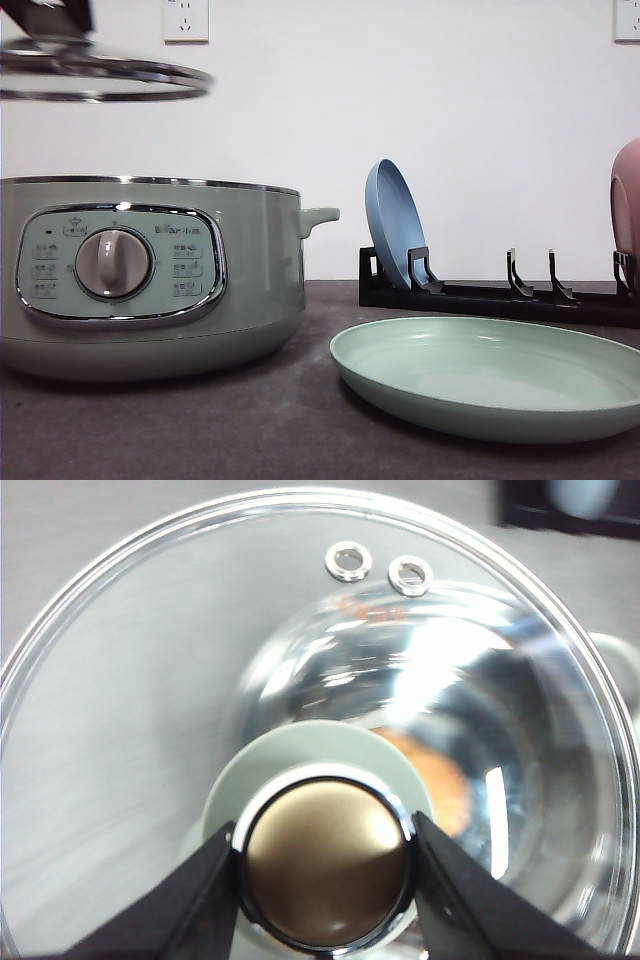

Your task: Transfer potato from steamer to green plate

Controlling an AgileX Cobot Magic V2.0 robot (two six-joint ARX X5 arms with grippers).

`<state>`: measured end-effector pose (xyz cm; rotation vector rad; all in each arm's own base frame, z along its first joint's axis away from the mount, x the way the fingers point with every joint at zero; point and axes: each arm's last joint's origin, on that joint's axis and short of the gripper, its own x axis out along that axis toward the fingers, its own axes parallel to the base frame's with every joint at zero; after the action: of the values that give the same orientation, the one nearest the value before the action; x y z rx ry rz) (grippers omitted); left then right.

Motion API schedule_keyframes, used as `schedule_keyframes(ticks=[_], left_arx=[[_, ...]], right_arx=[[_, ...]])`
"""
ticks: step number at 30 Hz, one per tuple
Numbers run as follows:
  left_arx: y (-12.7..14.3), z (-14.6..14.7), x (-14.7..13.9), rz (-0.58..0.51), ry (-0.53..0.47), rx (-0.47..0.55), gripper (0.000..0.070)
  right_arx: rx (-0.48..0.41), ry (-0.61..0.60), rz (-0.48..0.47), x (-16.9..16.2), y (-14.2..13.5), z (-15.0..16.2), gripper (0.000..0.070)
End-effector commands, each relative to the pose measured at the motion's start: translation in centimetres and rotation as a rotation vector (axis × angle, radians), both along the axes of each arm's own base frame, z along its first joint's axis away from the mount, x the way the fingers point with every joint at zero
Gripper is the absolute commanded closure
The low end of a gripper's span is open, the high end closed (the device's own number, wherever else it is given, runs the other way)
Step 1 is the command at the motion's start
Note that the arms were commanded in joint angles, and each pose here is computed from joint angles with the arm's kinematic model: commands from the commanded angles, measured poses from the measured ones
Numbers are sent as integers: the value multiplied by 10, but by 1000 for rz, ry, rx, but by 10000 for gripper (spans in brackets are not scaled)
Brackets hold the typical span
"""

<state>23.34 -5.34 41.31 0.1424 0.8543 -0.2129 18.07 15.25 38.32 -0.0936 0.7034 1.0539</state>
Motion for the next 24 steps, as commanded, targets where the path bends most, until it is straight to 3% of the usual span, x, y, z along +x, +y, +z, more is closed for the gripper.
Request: schedule_keyframes(ticks=[1, 9, 18, 24], left_arx=[[6, 13, -5, 37, -71, 6, 691], [37, 15, -15, 181, -36, 43, 691], [49, 14, -16, 235, -20, 46, 691], [52, 14, -16, 246, -21, 46, 691]], right_arx=[[12, -11, 6, 2, 4, 3, 366], [11, 12, -5, 6, 8, -1, 366], [11, 42, -16, 16, 17, -8, 363], [8, 63, 1, 32, 41, -11, 280]])
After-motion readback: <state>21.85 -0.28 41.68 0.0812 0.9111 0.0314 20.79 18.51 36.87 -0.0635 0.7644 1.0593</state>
